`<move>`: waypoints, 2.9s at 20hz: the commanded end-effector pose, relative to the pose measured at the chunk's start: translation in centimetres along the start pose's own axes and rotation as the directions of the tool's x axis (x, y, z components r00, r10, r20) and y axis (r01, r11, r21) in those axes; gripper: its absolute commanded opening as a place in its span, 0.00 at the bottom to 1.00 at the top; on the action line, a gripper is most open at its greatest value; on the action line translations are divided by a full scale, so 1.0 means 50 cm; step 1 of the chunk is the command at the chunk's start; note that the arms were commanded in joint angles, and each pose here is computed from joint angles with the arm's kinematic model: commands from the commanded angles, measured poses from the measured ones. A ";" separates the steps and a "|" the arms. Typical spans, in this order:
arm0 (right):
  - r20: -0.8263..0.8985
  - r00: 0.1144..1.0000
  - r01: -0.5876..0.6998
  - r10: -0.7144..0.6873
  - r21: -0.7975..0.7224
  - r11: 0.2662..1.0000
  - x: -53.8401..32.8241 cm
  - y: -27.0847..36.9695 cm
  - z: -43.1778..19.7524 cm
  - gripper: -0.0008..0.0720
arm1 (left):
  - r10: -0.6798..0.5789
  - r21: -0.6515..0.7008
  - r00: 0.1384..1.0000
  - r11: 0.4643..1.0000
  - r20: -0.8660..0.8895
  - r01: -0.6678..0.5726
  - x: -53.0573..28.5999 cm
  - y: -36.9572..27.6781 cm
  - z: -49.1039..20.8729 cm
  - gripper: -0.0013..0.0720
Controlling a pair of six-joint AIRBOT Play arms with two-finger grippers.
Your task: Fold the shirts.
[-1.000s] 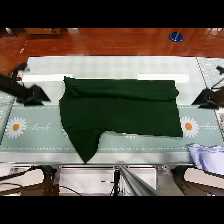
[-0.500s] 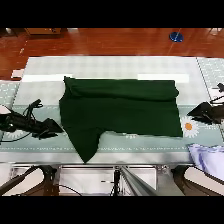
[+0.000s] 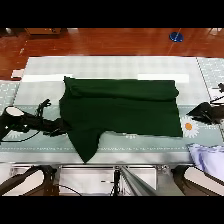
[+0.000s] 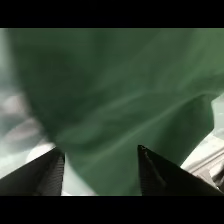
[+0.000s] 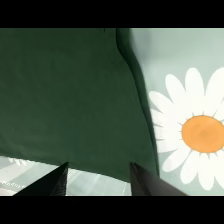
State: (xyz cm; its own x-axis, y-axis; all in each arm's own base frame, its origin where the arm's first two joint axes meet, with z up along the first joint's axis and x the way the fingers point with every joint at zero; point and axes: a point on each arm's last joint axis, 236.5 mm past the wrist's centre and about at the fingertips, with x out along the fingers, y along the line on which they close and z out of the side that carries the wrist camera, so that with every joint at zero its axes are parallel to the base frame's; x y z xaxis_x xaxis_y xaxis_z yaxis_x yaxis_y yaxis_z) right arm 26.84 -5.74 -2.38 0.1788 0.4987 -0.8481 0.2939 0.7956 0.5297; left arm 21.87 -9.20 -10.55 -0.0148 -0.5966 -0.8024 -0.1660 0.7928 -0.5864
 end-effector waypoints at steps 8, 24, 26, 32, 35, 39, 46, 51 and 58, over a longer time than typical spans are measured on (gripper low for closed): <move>-0.017 0.996 0.089 -0.088 0.031 0.996 -0.018 -0.045 -0.029 0.74 | 0.000 -0.033 1.000 0.999 -0.017 -0.001 0.024 0.014 0.003 0.05; 0.018 1.000 -0.022 0.017 0.315 0.949 0.159 -0.101 -0.132 0.74 | -0.015 -0.019 1.000 1.000 -0.007 0.015 0.013 0.022 0.006 0.04; 0.040 0.999 -0.022 0.010 0.315 0.949 0.179 -0.095 -0.126 0.72 | -0.026 -0.012 0.999 1.000 -0.021 0.025 0.012 0.017 -0.001 0.04; 0.061 0.997 -0.069 0.055 0.258 0.964 0.197 -0.036 -0.098 0.05 | -0.027 -0.012 0.999 1.000 -0.024 0.027 0.012 0.016 -0.002 0.04; 0.043 0.991 -0.131 0.126 0.146 0.981 0.143 0.020 -0.080 0.05 | -0.060 0.014 0.998 0.998 -0.037 0.060 0.004 -0.004 -0.007 0.04; 0.211 0.969 -0.127 0.130 -0.026 0.992 0.012 0.096 0.004 0.05 | -0.164 0.092 0.986 0.983 0.038 0.160 -0.054 -0.092 0.020 0.04; 0.347 0.925 -0.128 0.156 -0.102 0.986 -0.008 0.167 0.094 0.05 | -0.287 0.204 0.905 0.951 0.313 0.232 -0.181 -0.212 0.168 0.04; 0.409 0.892 -0.167 0.195 -0.104 0.981 0.041 0.217 0.186 0.05 | -0.277 0.248 0.876 0.950 0.396 0.188 -0.240 -0.228 0.278 0.04; 0.468 0.859 -0.172 0.209 -0.121 0.978 0.023 0.257 0.343 0.05 | -0.291 0.247 0.855 0.948 0.429 0.198 -0.260 -0.224 0.409 0.04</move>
State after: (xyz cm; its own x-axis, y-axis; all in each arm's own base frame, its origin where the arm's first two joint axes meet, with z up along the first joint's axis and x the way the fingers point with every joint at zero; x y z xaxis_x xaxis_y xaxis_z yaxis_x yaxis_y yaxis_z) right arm 44.16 -0.16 3.28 0.6332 0.4479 -0.6312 0.1310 0.7417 0.6578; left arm 41.63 -8.31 4.34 0.4424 -0.6865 -0.5771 0.0884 0.6738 -0.7336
